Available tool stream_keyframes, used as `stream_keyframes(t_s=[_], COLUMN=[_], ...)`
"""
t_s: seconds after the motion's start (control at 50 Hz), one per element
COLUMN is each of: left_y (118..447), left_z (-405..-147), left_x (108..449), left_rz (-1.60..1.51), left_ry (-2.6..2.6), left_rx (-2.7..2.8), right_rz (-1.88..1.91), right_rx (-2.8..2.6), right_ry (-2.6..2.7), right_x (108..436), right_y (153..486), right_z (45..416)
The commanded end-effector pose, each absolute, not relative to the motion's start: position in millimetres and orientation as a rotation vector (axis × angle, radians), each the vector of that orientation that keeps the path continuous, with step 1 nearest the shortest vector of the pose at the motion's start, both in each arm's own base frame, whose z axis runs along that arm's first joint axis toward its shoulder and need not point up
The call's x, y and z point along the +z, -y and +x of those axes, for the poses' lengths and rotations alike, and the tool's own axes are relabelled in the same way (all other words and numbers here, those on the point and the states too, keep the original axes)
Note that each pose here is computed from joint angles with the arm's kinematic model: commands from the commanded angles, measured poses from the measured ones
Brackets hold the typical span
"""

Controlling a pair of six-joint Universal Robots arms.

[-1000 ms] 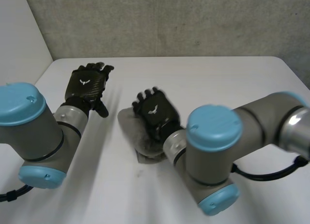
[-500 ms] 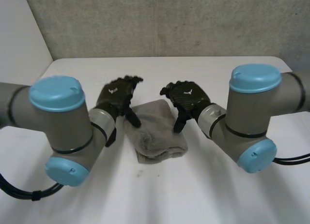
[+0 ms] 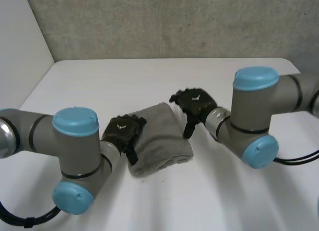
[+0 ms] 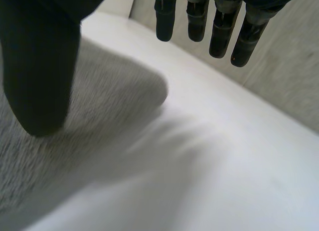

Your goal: Fold the towel.

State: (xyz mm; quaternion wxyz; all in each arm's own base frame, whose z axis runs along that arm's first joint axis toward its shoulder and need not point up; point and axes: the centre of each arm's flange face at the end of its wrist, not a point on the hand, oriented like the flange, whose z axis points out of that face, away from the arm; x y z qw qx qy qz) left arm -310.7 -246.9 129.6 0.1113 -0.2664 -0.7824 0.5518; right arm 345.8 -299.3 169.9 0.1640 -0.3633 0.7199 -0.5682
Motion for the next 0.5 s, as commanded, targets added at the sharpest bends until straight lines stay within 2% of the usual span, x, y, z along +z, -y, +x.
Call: stream_keyframes(t_s=[0.02,0.04,0.06,0.08,0.1,0.12,0.14,0.16,0.2,0.22,0.26,0.36,0.5], left_y=[252,252,251,251,249,249,248,248,245,245,241,242,247], left_z=[-314,-313,-312,-312,-309,-309,-304,-304,-291,-290,-273,-255,-248], left_x=[195,216,240,240,265,265,288,288,323,324,350,358,360], left_rz=[-0.713,-0.689,-0.663,-0.662,-0.632,-0.632,-0.596,-0.596,-0.541,-0.541,-0.493,-0.421,-0.377], left_ry=[2.129,2.074,2.01,2.01,1.942,1.942,1.886,1.885,1.833,1.833,1.838,1.919,1.931], left_rx=[1.81,1.865,1.926,1.927,1.989,1.989,2.046,2.046,2.113,2.113,2.142,2.088,2.08], right_rz=[-0.917,-0.867,-0.866,-0.81,-0.755,-0.755,-0.709,-0.709,-0.655,-0.655,-0.614,-0.567,-0.56], right_rx=[-1.826,-1.878,-1.879,-1.928,-1.97,-1.97,-2.007,-2.007,-2.073,-2.073,-2.12,-2.152,-2.151], right_ry=[-1.967,-1.973,-1.973,-1.985,-1.996,-1.996,-2.0,-2.0,-2.003,-2.003,-1.997,-2.012,-2.028], right_x=[242,256,256,268,279,279,289,289,305,306,320,327,322], right_y=[294,295,295,297,297,297,297,297,294,294,288,284,282], right_z=[333,324,324,315,306,306,298,298,284,284,271,252,246])
